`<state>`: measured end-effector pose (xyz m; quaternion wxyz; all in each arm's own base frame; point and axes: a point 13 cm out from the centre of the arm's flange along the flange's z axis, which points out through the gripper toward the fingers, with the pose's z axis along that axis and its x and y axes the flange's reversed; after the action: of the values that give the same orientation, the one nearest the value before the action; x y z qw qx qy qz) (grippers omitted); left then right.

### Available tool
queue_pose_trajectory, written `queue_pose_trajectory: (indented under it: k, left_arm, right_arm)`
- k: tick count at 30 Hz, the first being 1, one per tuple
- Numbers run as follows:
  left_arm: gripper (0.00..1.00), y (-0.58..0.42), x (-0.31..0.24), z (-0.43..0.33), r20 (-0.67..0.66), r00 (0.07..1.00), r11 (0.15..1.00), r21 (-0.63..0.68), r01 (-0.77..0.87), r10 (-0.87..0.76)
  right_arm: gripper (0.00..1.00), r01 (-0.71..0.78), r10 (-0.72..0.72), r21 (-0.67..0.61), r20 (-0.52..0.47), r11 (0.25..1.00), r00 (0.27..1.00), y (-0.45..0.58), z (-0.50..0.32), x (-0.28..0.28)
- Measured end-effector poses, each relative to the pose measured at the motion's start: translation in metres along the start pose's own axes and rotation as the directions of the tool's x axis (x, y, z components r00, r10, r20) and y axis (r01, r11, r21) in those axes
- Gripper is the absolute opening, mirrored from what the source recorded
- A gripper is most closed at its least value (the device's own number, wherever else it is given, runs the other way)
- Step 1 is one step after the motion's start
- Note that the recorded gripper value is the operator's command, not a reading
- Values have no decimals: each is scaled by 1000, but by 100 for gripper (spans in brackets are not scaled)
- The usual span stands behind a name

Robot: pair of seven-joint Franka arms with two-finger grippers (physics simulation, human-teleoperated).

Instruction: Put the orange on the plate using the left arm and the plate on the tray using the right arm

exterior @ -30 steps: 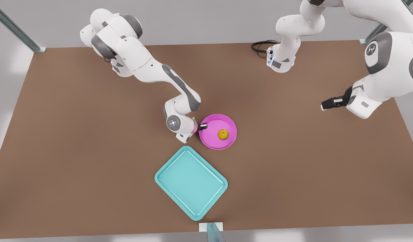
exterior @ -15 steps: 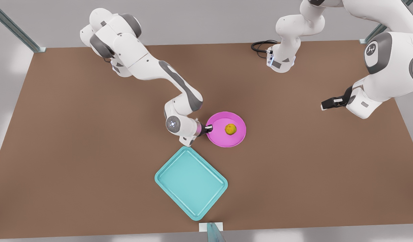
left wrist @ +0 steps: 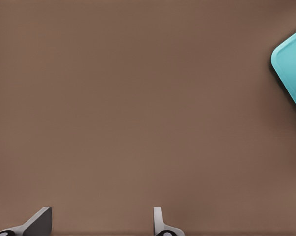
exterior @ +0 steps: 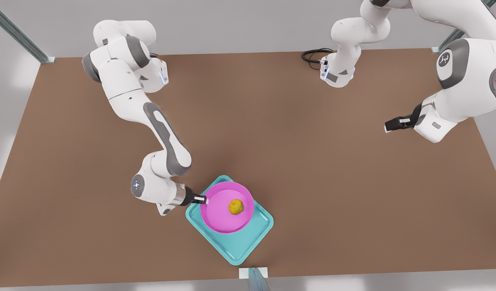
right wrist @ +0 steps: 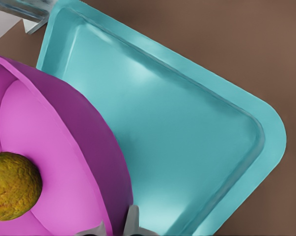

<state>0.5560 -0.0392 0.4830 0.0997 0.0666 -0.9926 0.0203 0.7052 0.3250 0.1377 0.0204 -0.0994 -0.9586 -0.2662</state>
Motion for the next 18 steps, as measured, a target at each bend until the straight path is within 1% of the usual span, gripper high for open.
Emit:
queue_pose_trajectory:
  k: [3,4,5,6,12,14,15,16,17,18]
  left_arm:
    - [100,0,0,0,0,1000,1000,0,-1,1]
    - [100,0,0,0,-1,1000,1000,0,-1,1]
    - [100,0,0,0,0,1000,1000,0,-1,1]
    - [100,0,0,0,0,1000,1000,0,-1,1]
    - [100,0,-1,1,-2,1000,1000,0,-2,2]
    - [100,0,0,1,-4,1000,1000,1,-2,2]
    - [100,-1,0,-2,0,1000,1000,3,-3,3]
    - [100,-1,0,-6,5,1000,1000,5,-4,4]
    - [100,0,1,-9,6,1000,1000,5,-4,4]
    - [100,0,3,-10,2,1000,1000,4,-4,4]
  right_arm:
    - [21,-14,14,-1,5,1000,1000,-13,-2,-10]
    - [33,-14,14,0,5,1000,1000,-15,-2,-11]
    - [87,-13,13,1,4,1000,1000,-16,-1,-10]
    - [100,-11,11,2,0,1000,1000,-15,1,-9]
    - [100,26,-28,-35,-45,999,999,21,16,18]
    - [100,62,-63,-28,-46,998,997,31,-15,19]
    - [100,124,-123,17,-55,992,991,32,-52,16]
    - [100,222,-217,99,-59,970,974,34,-102,10]
    - [100,314,-312,217,-45,924,949,35,-171,8]
    - [100,361,-377,339,-21,869,926,33,-249,12]
